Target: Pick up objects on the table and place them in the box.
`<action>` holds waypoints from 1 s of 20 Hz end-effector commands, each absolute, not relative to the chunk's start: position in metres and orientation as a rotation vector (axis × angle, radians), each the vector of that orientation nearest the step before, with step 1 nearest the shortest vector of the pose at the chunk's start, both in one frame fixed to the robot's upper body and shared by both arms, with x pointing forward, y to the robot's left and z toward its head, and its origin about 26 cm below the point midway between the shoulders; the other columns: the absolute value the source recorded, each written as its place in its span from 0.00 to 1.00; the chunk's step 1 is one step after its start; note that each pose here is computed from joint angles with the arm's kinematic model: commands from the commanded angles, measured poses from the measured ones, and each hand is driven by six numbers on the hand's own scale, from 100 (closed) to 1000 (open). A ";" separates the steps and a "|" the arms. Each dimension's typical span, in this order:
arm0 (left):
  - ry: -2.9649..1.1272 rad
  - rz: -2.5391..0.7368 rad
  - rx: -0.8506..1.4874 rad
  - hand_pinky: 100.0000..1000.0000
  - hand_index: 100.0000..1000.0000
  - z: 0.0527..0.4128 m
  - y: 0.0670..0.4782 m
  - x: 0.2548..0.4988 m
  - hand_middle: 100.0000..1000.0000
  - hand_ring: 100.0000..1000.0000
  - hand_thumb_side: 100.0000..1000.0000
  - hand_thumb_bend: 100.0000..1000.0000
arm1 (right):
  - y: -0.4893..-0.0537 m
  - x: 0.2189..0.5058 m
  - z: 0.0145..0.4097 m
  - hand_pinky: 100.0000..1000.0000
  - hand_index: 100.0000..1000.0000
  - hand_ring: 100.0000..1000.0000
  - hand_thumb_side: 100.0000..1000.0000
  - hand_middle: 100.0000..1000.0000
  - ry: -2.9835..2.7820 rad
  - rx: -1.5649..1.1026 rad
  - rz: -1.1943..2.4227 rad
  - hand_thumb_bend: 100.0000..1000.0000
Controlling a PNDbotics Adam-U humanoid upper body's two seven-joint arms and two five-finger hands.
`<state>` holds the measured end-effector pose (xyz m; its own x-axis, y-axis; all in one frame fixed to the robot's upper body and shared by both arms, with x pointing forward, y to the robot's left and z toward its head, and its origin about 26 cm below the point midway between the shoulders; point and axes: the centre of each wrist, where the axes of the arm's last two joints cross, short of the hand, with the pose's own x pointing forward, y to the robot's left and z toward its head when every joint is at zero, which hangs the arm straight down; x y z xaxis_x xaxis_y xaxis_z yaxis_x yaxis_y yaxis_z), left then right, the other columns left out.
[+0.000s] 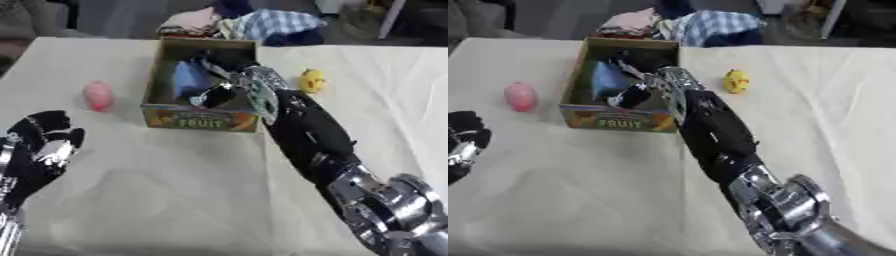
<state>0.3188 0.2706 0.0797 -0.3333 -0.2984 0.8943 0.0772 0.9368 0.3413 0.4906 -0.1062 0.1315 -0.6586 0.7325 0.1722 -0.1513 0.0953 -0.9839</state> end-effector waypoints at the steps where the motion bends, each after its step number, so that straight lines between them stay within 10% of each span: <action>1: -1.907 -0.394 0.161 0.73 0.73 0.090 0.271 0.320 0.63 0.72 0.28 0.36 | -0.113 0.495 0.152 0.76 0.97 0.82 0.45 0.92 -1.727 -0.635 1.624 0.36; 20: -1.889 -0.383 0.201 0.73 0.73 0.086 0.281 0.317 0.63 0.72 0.29 0.35 | -0.252 0.511 0.187 0.75 0.96 0.81 0.39 0.90 -1.556 -0.902 1.199 0.36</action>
